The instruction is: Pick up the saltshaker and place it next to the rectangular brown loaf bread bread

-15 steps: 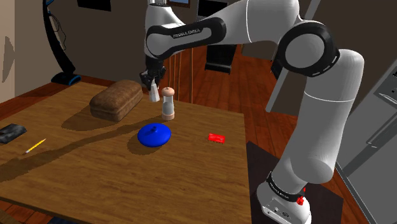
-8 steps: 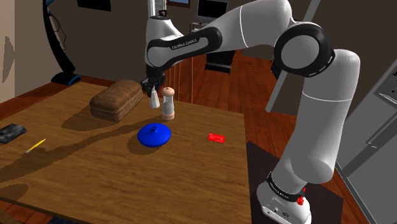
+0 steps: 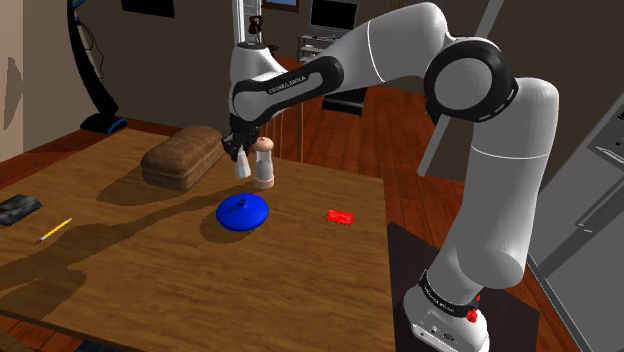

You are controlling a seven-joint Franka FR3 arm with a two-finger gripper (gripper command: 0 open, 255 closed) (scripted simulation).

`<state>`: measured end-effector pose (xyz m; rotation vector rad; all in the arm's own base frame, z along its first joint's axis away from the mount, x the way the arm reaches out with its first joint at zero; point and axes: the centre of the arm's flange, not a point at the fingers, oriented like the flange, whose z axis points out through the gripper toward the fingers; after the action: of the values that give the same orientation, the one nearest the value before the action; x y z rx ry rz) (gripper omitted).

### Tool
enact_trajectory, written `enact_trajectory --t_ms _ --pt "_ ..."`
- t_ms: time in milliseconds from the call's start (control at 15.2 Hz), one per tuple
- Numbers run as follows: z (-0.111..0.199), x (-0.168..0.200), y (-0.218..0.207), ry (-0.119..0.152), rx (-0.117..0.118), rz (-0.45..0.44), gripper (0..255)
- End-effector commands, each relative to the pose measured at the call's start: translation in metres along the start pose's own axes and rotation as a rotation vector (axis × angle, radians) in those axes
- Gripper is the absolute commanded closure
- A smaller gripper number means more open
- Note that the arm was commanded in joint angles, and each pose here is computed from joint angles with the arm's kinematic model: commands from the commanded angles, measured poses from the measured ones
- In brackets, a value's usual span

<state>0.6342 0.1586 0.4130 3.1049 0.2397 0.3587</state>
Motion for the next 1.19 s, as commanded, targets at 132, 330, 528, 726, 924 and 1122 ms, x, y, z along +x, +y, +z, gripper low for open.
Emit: enact_trajectory --t_ms 132,330,528,726,924,1122 --pt "0.028 -0.008 0.0 -0.014 -0.001 0.001 255" --pt "0.044 -0.012 0.0 -0.014 -0.001 0.001 255" --pt "0.063 -0.016 -0.001 -0.014 -0.001 0.001 255" --pt "0.063 -0.016 -0.001 -0.014 -0.001 0.001 255" --pt "0.063 -0.016 -0.001 -0.014 -0.001 0.001 255" --pt "0.064 -0.016 -0.001 -0.014 -0.001 0.001 0"
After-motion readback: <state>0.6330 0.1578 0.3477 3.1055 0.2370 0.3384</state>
